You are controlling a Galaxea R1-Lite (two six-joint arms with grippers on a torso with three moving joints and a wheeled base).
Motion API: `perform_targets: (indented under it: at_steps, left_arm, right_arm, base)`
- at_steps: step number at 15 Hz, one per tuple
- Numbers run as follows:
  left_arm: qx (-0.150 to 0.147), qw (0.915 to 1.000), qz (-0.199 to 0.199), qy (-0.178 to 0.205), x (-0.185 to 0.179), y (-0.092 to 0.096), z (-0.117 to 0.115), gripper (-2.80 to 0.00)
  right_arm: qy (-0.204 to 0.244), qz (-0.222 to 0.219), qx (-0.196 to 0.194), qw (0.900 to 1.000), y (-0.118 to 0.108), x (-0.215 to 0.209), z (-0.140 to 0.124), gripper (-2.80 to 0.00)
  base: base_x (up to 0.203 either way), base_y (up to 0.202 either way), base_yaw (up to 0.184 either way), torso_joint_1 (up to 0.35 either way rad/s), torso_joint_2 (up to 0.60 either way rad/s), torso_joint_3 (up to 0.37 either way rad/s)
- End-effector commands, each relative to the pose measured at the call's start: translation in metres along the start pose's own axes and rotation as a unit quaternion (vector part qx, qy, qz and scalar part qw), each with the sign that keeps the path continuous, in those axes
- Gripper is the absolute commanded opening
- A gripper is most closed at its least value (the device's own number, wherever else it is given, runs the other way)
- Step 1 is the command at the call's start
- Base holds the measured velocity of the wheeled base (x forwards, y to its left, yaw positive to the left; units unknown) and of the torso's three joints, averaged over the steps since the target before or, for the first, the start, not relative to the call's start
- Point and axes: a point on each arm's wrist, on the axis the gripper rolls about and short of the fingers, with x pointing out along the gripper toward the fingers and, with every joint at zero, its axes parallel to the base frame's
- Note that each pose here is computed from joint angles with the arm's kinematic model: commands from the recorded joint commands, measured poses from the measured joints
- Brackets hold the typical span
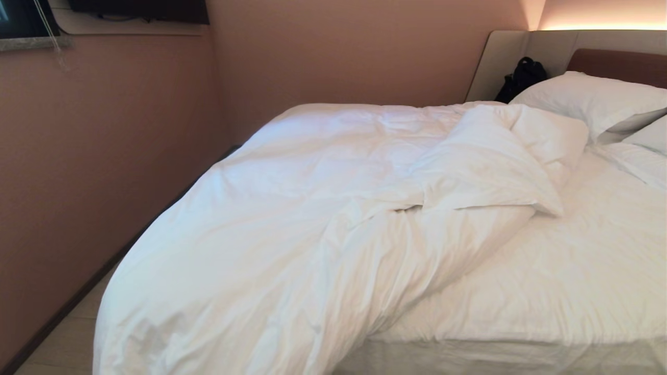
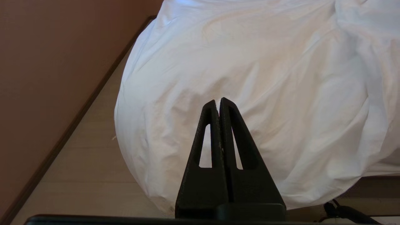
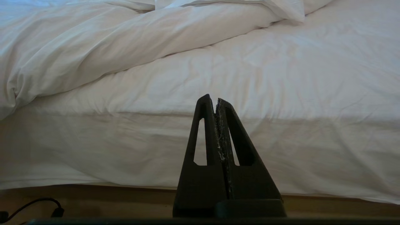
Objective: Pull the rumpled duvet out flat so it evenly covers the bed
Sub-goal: Hold the folded corner of the quilt
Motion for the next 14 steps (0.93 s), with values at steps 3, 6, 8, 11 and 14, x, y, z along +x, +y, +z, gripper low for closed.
perform_targets:
  at_steps: [3, 6, 8, 11, 14]
  left_arm:
    - [-0.001, 1.0, -0.001, -0.001, -0.0002, 0.0, 0.0004, -2.8]
    - [0.0, 1.0, -0.001, -0.001, -0.0002, 0.0, 0.0004, -2.8]
    - [0.0, 1.0, -0.001, -0.001, -0.0002, 0.0, 0.0003, -2.8]
    - [0.0, 1.0, 0.0, 0.0, -0.0001, 0.0, 0.0, -2.8]
    - [0.001, 1.0, 0.0, 0.001, -0.0001, 0.0, -0.0003, -2.8]
  right_arm:
    - [0.0, 0.001, 0.0, 1.0, 0.0, 0.0, 0.0, -2.8]
    - [0.0, 0.0, 0.0, 1.0, 0.0, 0.0, 0.0, -2.8]
    - [-0.001, 0.001, 0.0, 1.0, 0.0, 0.0, 0.0001, -2.8]
    - [0.0, 0.001, 0.0, 1.0, 0.0, 0.0, 0.0, -2.8]
    - [0.0, 0.001, 0.0, 1.0, 0.0, 0.0, 0.0, -2.8]
  base:
    - [-0.153, 0.0, -0.002, 0.003, 0.0, 0.002]
    - [-0.022, 0.0, 0.0, -0.002, 0.0, 0.002]
    - [0.0, 0.0, 0.0, 0.0, 0.0, 0.0]
    - [0.0, 0.0, 0.0, 0.0, 0.0, 0.0]
    - [0.0, 0.0, 0.0, 0.0, 0.0, 0.0]
